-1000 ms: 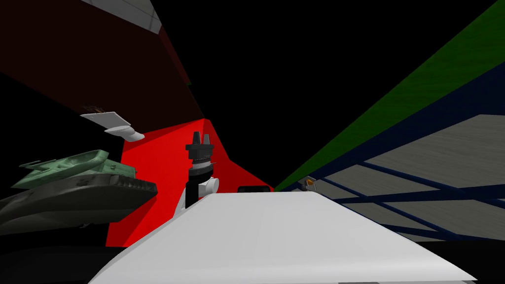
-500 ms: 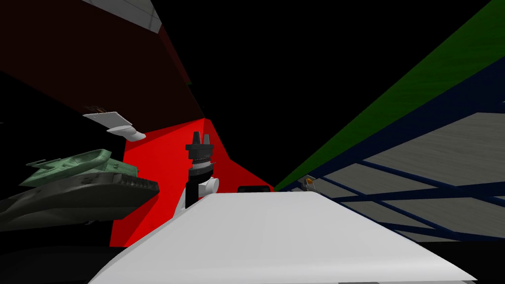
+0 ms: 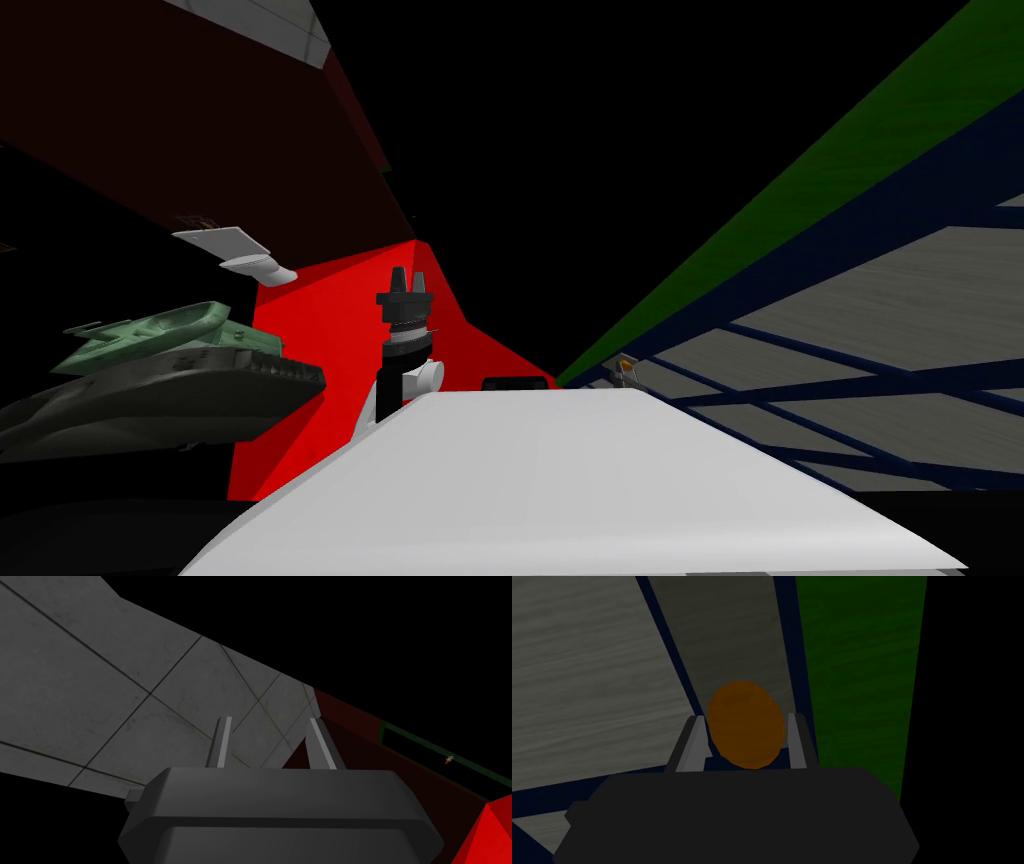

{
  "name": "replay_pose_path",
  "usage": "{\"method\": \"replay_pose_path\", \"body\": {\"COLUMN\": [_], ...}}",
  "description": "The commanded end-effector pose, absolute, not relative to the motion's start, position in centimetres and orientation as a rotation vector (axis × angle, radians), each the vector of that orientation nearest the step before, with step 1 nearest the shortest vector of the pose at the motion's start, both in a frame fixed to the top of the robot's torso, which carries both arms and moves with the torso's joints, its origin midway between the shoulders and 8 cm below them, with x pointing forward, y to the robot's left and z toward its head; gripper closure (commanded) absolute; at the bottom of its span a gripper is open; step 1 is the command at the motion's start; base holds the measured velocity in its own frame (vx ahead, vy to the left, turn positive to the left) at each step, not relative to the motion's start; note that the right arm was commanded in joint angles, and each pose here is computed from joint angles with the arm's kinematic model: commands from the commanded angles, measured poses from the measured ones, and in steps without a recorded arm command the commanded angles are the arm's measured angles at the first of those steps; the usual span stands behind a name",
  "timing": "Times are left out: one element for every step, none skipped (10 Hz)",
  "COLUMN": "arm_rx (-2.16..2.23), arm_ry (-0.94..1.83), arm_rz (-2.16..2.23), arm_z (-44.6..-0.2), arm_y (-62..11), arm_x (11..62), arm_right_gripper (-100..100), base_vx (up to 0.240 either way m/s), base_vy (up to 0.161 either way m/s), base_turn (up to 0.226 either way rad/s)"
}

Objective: Pull the door open

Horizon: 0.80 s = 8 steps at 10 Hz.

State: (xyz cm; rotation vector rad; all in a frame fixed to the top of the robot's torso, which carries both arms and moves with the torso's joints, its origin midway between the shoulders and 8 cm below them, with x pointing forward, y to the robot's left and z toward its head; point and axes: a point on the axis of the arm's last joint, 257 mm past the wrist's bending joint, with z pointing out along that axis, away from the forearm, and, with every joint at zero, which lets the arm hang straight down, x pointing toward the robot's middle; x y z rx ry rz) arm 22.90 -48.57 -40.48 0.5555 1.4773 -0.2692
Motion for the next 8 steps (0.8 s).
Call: {"method": "replay_pose_path", "body": {"arm_rx": [0.589,0.607,0.624,0.641,0.660,0.682,0.704,0.725], "arm_ry": [1.466,1.458,1.450,1.441,1.431,1.420,1.409,1.397], "arm_rz": [-0.229,-0.208,-0.186,-0.164,-0.140,-0.113,-0.085,-0.058], "arm_z": [-40.7,-40.7,-40.7,-40.7,-40.8,-40.8,-40.8,-40.8], "arm_y": [-48.3,-48.3,-48.2,-48.2,-48.1,-48.1,-48.0,-48.0], "arm_x": [23.1,23.3,23.5,23.7,23.9,24.1,24.3,24.6], "arm_right_gripper": [100,100,100,100,100,100,100,100], "base_vx": [-0.035,-0.038,-0.041,-0.040,-0.041,-0.040,-0.042,-0.043], "base_vy": [0.003,0.001,0.005,0.009,0.009,0.007,0.004,0.004], "base_turn": [0.005,0.002,0.006,0.003,0.002,0.003,0.005,0.003]}}
